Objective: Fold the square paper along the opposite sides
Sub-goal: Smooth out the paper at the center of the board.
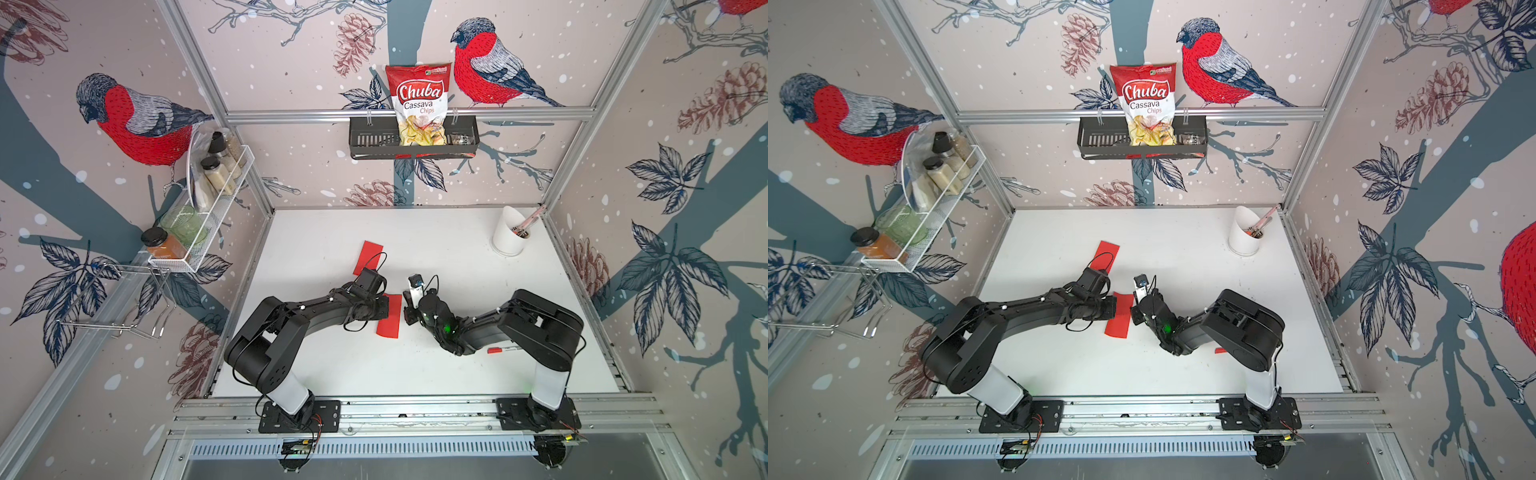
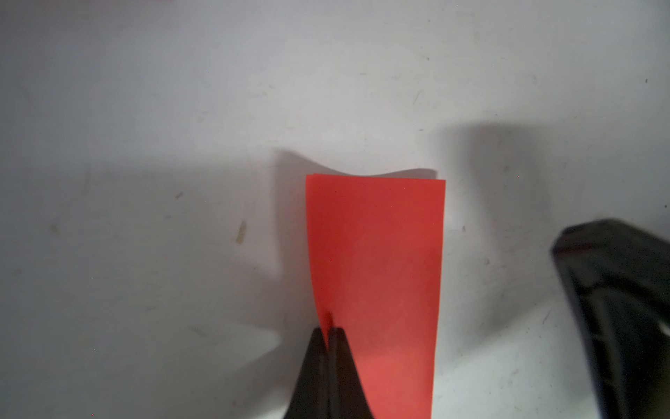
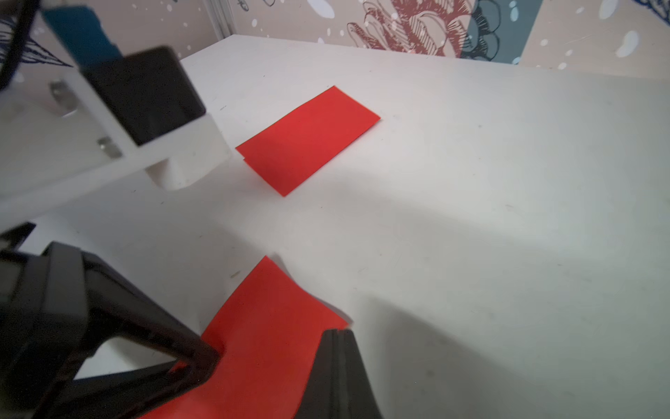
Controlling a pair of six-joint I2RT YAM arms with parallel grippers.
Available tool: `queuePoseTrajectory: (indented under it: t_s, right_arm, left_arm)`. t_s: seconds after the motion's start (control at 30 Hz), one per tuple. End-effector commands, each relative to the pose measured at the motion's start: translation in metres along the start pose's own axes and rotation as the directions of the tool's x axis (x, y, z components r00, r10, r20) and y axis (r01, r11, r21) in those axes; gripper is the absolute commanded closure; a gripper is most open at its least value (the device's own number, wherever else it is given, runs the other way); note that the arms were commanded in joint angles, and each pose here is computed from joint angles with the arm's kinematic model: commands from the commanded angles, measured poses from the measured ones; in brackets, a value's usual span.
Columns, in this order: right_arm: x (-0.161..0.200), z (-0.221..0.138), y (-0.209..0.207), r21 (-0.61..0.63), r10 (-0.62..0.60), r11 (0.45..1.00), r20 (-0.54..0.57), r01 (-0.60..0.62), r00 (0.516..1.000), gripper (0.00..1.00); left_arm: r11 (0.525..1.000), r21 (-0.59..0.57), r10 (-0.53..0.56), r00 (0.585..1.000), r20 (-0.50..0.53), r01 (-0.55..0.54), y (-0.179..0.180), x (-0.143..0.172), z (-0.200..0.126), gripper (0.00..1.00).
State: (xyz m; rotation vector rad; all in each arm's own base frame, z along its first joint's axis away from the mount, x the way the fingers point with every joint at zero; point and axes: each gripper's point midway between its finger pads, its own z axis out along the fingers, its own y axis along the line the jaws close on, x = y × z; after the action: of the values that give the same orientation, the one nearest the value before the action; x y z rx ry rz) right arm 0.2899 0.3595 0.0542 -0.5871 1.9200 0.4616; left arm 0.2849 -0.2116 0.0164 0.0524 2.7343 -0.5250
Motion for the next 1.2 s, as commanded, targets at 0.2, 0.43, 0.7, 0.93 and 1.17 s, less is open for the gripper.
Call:
queuePoseTrajectory:
  t_s: [0.2, 0.43, 0.7, 0.93, 1.17]
  right_arm:
    - [0.035, 0.021, 0.012, -0.053, -0.009, 0.999, -0.080, 0.005, 0.997, 1.00]
    - [0.060, 0.013, -0.027, 0.098, -0.013, 0.995, -0.179, 0.031, 0.984, 1.00]
    - [0.041, 0.006, -0.051, 0.105, 0.002, 0.994, -0.125, 0.012, 0.992, 1.00]
    - [-0.024, 0.014, 0.005, -0.103, -0.024, 0.994, 0.076, 0.032, 0.997, 1.00]
    - [0.001, 0.048, 0.022, -0.101, -0.034, 0.994, -0.005, 0.033, 0.999, 1.00]
  left_arm:
    - [0.996, -0.053, -0.077, 0.994, -0.083, 0.072, 0.020, 0.030, 0.008, 1.00]
    - [0.995, -0.070, -0.081, 0.994, -0.073, 0.076, 0.024, 0.030, 0.007, 1.00]
    - [0.992, -0.059, -0.116, 0.992, -0.051, 0.113, 0.027, 0.031, 0.007, 1.00]
    - [0.987, -0.027, -0.160, 0.987, -0.008, 0.160, 0.023, 0.026, 0.003, 1.00]
    - [0.986, -0.016, -0.169, 0.986, -0.009, 0.169, 0.021, 0.026, 0.004, 1.00]
